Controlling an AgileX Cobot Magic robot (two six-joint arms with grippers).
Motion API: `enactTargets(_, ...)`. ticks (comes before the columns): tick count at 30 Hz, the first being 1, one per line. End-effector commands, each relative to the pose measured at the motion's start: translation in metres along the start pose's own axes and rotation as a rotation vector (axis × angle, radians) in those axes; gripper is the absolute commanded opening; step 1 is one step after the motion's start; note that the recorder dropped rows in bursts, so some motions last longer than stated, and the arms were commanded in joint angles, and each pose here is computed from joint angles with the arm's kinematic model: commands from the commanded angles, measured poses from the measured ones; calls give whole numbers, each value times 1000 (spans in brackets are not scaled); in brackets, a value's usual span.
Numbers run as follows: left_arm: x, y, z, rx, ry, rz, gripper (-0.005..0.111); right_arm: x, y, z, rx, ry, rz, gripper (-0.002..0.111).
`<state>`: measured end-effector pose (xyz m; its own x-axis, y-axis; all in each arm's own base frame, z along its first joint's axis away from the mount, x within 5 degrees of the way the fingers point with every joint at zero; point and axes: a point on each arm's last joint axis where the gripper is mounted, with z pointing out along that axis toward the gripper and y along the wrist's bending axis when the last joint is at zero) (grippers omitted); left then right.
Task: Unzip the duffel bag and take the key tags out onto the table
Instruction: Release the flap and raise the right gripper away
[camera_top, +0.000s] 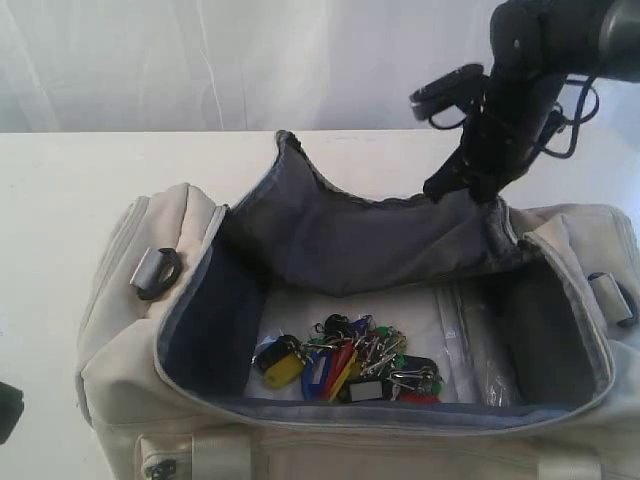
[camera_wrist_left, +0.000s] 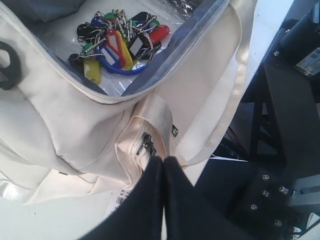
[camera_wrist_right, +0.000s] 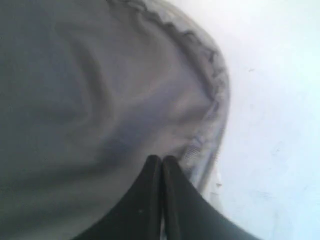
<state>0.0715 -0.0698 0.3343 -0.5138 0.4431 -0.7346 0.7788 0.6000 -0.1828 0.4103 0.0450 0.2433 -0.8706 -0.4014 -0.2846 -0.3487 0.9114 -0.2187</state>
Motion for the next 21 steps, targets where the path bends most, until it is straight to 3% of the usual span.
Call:
enactTargets(1,0,-2,-1,14,-19,-11,0,-1,-16,-76,59,-204,43,0)
enactTargets(6,0,-2,-1,14,-19,-11,0,24,-13,-155,23,-352,104,0)
enactTargets(11,1,-3,-1,25,-9,-22,0,66,6,-197,-84,-460,125,0)
enactTargets(18,-1,-3,-1,18,-31,-30,0,130,40,-184,-231,-427,114,0)
enactTargets(21,-9,3,3,6,-83,-98,0,149,53,-160,-285,-386,133,0)
